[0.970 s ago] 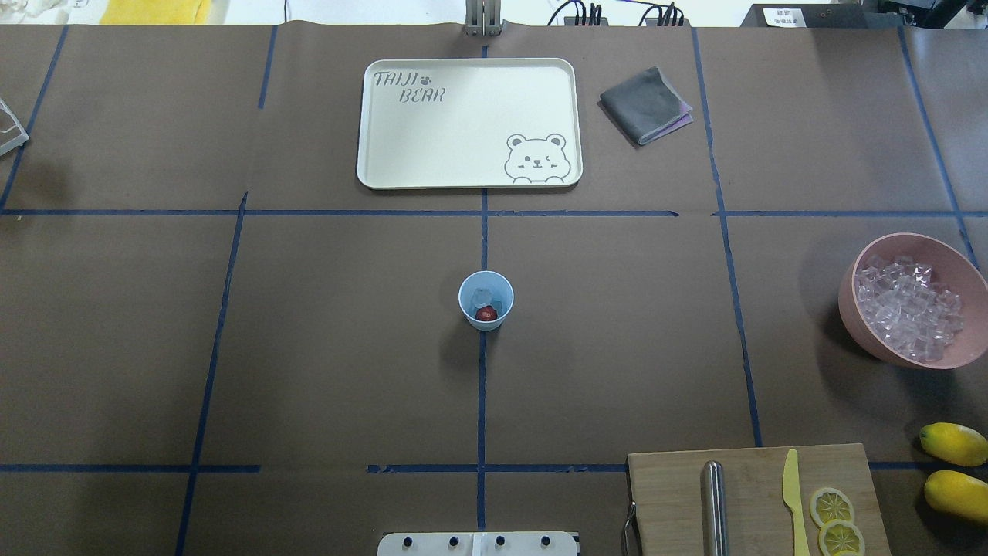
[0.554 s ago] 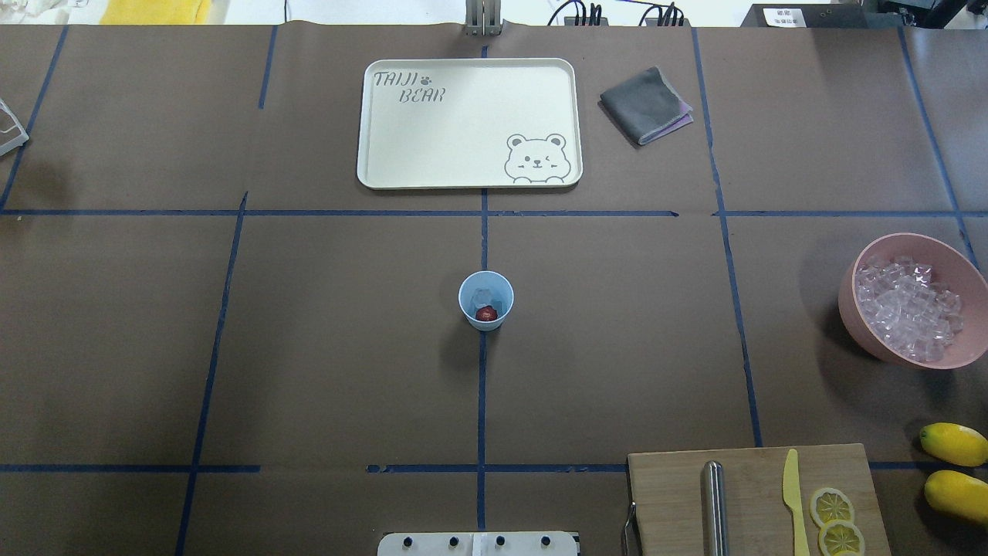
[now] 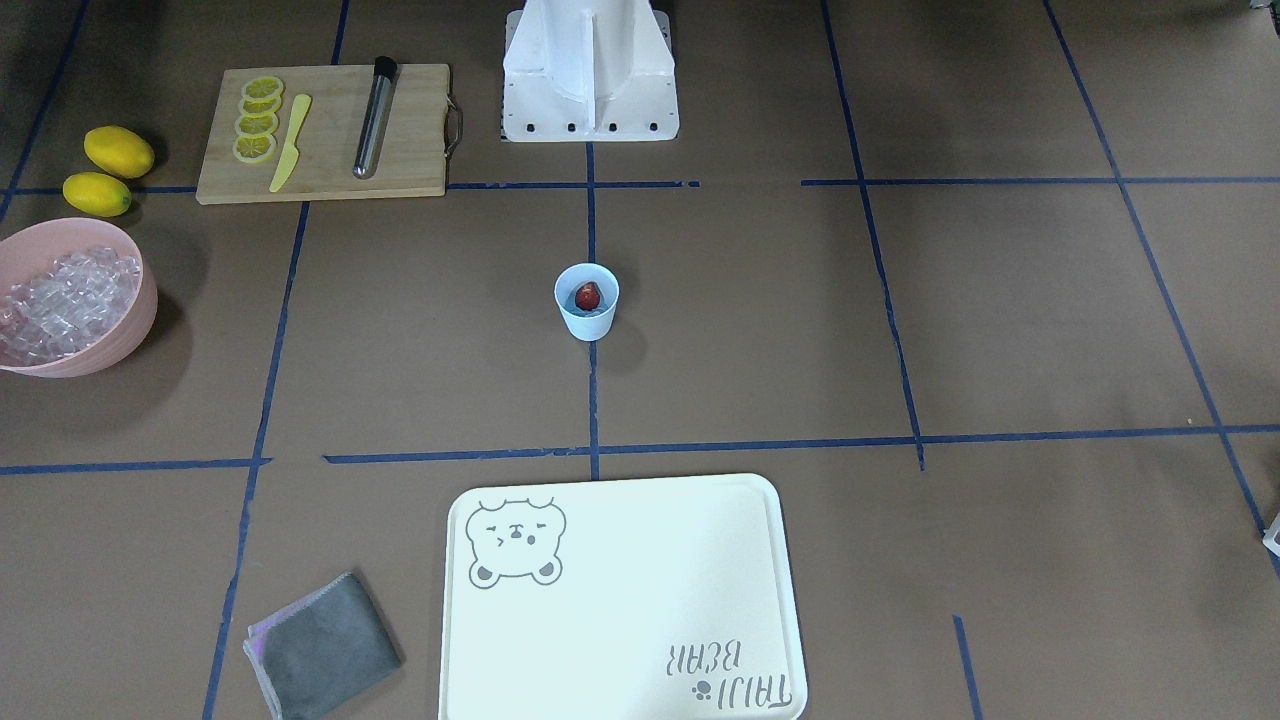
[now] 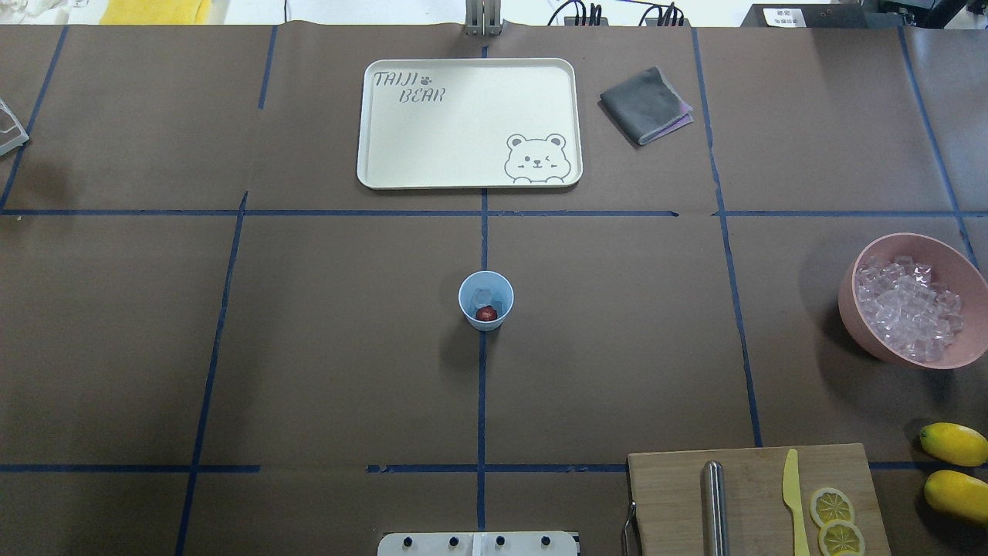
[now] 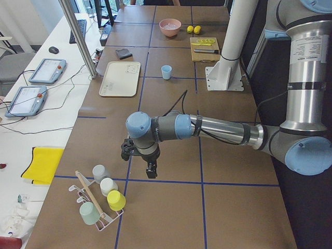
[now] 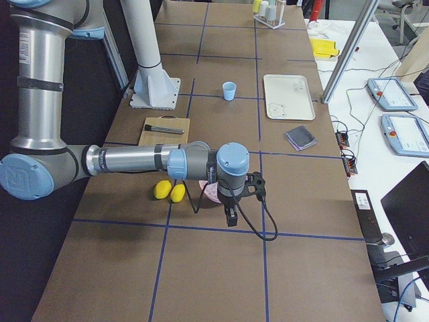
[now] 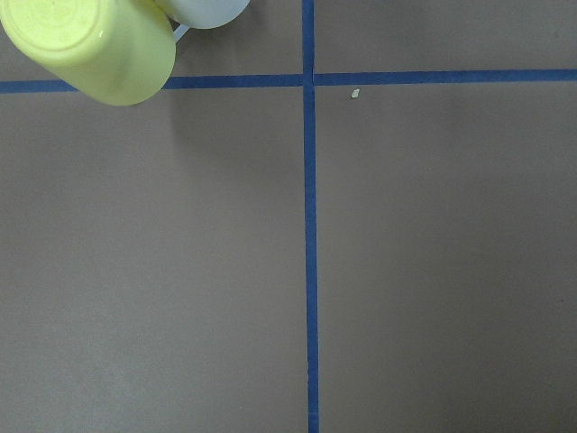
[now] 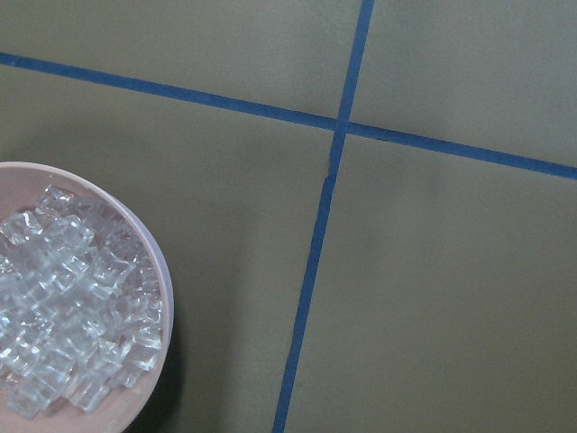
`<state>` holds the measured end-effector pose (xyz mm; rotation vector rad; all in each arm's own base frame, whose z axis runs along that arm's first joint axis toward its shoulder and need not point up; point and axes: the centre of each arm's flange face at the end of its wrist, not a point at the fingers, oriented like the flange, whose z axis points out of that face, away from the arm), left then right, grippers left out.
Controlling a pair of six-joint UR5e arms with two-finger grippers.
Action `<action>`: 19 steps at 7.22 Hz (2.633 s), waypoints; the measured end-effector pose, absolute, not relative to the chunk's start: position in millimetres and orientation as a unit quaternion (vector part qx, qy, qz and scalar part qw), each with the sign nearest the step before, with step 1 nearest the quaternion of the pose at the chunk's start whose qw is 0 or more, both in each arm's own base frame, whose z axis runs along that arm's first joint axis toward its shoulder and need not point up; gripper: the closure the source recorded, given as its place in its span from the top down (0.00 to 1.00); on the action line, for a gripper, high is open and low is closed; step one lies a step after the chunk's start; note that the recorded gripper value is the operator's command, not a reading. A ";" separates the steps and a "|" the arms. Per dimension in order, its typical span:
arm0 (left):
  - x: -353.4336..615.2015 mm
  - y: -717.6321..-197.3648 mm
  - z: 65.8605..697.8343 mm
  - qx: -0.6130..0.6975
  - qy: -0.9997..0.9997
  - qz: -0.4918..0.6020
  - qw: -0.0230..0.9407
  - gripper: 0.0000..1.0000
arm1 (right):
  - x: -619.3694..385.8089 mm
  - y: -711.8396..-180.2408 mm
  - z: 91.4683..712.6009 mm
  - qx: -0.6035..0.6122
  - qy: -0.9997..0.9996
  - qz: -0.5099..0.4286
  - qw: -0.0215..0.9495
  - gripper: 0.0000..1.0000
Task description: Put ice and strawberries in cup
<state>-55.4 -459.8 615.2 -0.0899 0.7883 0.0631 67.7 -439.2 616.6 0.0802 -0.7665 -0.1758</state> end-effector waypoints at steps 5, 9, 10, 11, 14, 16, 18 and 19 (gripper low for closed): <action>-57.0 -457.7 598.0 0.009 0.381 0.048 0.923 1.00 | 73.1 -441.8 632.5 0.031 -0.376 -0.075 0.923 0.99; -56.7 -425.5 630.0 -0.019 0.383 0.036 0.923 1.00 | 75.2 -426.1 620.2 0.043 -0.375 -0.079 0.923 0.99; -56.3 -425.3 630.8 -0.021 0.385 0.036 0.922 1.00 | 75.6 -422.6 611.9 0.051 -0.372 -0.082 0.923 0.99; -55.4 -425.3 630.9 -0.023 0.391 0.035 0.920 1.00 | 75.9 -420.2 608.9 0.053 -0.370 -0.083 0.924 0.99; -52.8 -423.3 631.6 -0.026 0.411 0.031 0.911 1.00 | 75.2 -422.6 633.9 0.030 -0.376 -0.072 0.923 0.99; -52.8 -421.1 631.4 -0.025 0.413 0.032 0.910 1.00 | 75.2 -424.0 638.4 0.025 -0.377 -0.069 0.923 0.99; -52.2 -420.4 633.4 -0.026 0.415 0.032 0.909 1.00 | 75.3 -423.8 639.1 0.023 -0.376 -0.066 0.924 0.99; -51.9 -420.3 633.6 -0.026 0.415 0.032 0.909 1.00 | 75.2 -423.5 638.0 0.024 -0.377 -0.066 0.924 0.99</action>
